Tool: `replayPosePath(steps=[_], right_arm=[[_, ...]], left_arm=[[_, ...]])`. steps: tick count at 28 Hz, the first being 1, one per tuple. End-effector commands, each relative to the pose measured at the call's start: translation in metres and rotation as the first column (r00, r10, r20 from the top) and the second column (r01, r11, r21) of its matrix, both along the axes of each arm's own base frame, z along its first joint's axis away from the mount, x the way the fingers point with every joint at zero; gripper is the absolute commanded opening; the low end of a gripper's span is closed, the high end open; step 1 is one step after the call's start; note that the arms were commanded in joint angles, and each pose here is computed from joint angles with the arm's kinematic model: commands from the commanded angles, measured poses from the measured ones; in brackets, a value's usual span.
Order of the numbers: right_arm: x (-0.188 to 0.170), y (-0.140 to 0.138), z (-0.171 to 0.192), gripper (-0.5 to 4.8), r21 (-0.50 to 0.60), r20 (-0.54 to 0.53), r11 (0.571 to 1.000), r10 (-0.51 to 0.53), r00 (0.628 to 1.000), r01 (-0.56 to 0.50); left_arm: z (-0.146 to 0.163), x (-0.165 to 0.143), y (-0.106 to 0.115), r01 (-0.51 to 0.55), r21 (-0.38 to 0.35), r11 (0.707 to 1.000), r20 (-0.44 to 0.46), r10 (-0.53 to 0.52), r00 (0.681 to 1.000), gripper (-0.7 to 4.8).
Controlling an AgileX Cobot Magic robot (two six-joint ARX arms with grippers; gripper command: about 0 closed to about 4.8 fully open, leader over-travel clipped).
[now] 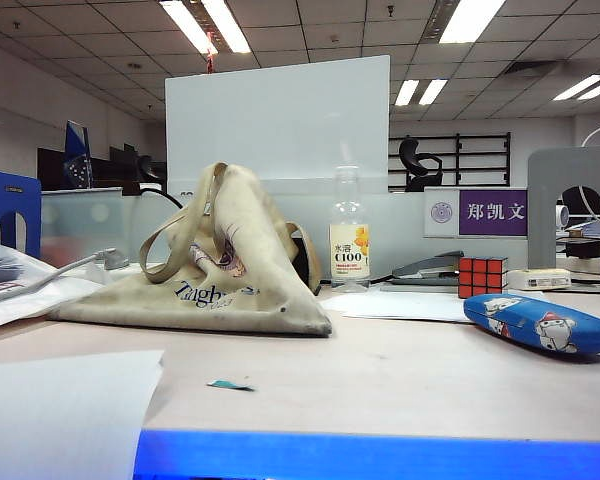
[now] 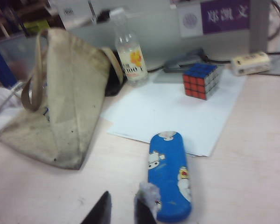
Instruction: Take the glasses case out of the canvas bag and put it on the table.
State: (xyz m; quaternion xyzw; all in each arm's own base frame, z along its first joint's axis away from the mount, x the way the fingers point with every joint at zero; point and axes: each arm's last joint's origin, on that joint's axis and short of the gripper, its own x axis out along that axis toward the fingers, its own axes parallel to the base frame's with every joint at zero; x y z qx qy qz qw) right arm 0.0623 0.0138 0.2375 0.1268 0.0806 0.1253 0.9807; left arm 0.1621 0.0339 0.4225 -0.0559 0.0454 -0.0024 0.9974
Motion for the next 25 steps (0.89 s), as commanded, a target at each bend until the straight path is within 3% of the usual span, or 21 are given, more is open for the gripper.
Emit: replayPosePath(steps=[1, 3, 7, 9, 12, 16, 18, 20, 23, 25], right_arm=[[0.016, 0.004, -0.013, 1.13, 0.075, 0.141, 0.996, 0.026, 0.990, -0.037], [0.025, 0.004, -0.029, 2.18, 0.105, 0.172, 0.994, -0.010, 0.985, -0.008], [0.034, 0.001, -0.064, 1.93, 0.098, 0.104, 0.983, -0.167, 0.980, 0.157], [0.036, -0.001, -0.081, 1.93, 0.064, 0.023, 0.966, -0.252, 0.968, 0.250], [0.035, -0.003, -0.090, 1.93, 0.012, -0.055, 0.943, -0.333, 0.941, 0.334], [0.036, -0.004, -0.087, 1.93, 0.029, -0.023, 0.940, -0.338, 0.941, 0.339], [0.036, -0.003, -0.082, 1.93, 0.051, 0.015, 0.940, -0.338, 0.941, 0.337], [0.036, -0.003, -0.081, 1.93, 0.056, 0.024, 0.940, -0.338, 0.941, 0.336], [0.036, -0.003, -0.082, 1.93, 0.052, 0.017, 0.940, -0.338, 0.941, 0.337], [0.036, -0.003, -0.082, 1.93, 0.053, 0.018, 0.940, -0.338, 0.941, 0.337]], left_arm=[[0.013, -0.032, -0.009, 0.018, 0.019, 1.000, 0.112, -0.020, 0.994, -0.06], [0.022, -0.052, -0.014, 0.021, 0.025, 0.999, 0.192, -0.026, 0.981, -0.06], [0.036, -0.082, -0.021, -0.011, 0.048, 0.999, 0.345, -0.006, 0.938, -0.06], [0.038, -0.091, -0.022, -0.052, 0.045, 0.998, 0.373, 0.031, 0.927, -0.06], [0.032, -0.097, -0.023, -0.055, 0.011, 0.998, 0.330, 0.048, 0.943, -0.06], [0.016, -0.100, -0.024, -0.043, -0.087, 0.995, 0.185, 0.058, 0.981, -0.06], [0.003, -0.097, -0.025, 0.019, -0.045, 0.999, 0.140, -0.013, 0.990, -0.06], [-0.018, -0.087, -0.027, 0.158, 0.019, 0.987, 0.127, -0.159, 0.979, -0.06], [-0.050, -0.075, -0.027, 0.285, -0.004, 0.959, 0.110, -0.283, 0.953, -0.06], [-0.070, -0.069, -0.026, 0.300, -0.051, 0.953, 0.090, -0.295, 0.951, -0.06]])
